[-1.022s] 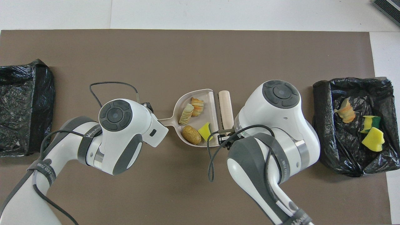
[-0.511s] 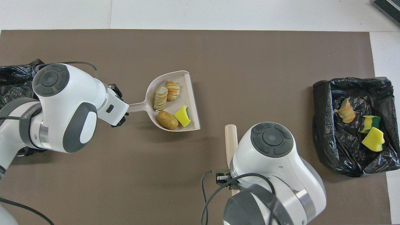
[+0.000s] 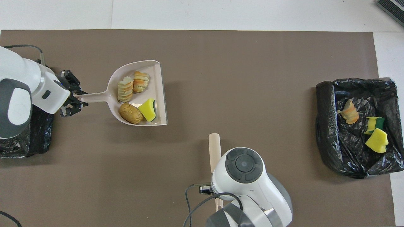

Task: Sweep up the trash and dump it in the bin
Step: 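Carry the loaded dustpan with the left gripper over the bag nearest it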

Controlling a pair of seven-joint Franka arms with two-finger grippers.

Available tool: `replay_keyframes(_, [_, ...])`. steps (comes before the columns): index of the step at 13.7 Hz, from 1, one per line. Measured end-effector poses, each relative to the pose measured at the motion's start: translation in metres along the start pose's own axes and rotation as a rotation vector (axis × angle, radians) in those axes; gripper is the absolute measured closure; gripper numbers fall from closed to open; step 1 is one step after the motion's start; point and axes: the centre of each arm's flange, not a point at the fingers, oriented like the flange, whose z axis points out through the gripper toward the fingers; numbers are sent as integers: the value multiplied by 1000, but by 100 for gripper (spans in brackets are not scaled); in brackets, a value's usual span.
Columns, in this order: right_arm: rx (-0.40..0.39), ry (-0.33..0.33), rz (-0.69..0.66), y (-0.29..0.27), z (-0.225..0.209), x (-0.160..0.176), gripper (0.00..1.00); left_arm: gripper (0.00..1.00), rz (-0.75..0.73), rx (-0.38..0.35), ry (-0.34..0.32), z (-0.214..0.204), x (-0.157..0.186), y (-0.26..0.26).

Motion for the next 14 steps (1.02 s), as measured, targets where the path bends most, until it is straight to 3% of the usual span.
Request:
replay_keyframes(8, [-11,6,54,-21,40,4,74,68,101,17,5,-37,-195,27])
replay_keyframes(14, [-14,2,15,-20,43,4,74,68,98,36,-3,-94,-297,49])
